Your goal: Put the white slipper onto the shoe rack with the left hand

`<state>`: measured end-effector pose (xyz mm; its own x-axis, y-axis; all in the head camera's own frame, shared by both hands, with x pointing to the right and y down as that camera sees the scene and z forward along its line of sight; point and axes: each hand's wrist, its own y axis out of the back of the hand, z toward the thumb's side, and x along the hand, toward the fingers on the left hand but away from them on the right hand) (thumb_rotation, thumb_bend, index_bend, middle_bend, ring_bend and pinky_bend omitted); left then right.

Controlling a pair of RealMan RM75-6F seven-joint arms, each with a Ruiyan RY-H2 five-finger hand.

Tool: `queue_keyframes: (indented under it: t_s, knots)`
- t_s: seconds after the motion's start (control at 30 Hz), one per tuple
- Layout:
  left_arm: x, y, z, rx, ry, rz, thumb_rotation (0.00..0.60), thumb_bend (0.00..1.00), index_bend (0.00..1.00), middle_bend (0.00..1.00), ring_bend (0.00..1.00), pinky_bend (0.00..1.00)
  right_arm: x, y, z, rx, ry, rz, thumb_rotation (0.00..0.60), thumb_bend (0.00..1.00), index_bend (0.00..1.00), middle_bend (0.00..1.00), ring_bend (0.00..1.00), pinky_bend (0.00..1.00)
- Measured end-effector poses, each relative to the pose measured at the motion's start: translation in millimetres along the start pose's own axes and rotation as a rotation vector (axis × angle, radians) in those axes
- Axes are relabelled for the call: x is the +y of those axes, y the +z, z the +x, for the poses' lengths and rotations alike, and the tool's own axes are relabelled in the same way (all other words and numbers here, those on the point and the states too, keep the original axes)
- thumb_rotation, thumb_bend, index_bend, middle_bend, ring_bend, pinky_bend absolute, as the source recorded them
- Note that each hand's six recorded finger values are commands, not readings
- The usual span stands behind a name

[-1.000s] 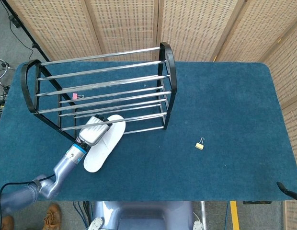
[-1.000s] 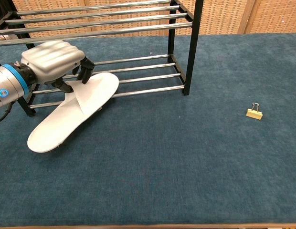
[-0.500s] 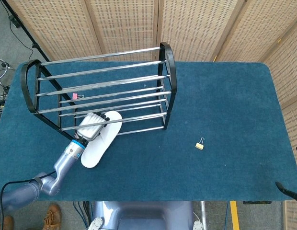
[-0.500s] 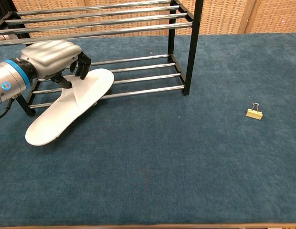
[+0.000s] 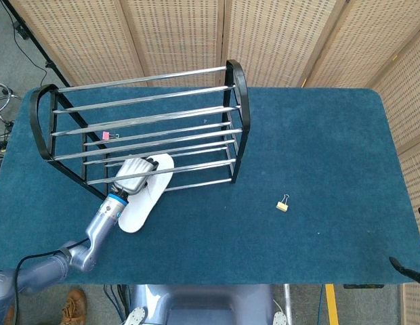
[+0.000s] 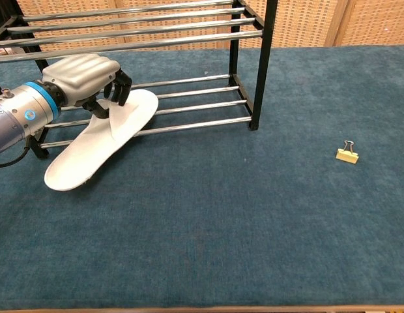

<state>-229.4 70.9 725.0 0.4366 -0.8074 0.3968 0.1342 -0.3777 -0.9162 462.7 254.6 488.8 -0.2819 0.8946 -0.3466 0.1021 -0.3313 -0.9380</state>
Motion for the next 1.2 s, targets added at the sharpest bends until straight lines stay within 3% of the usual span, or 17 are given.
queue_keyframes:
  t_s: [1.2]
  knots:
    - [-2,-41,42,0.175,-0.017,-0.031,0.600,0.44,0.82,0.61,0.51,0.58,-6,-6,-6,-0.024,0.025,0.004,0.600,0.00,0.00,0.00,0.00,0.00]
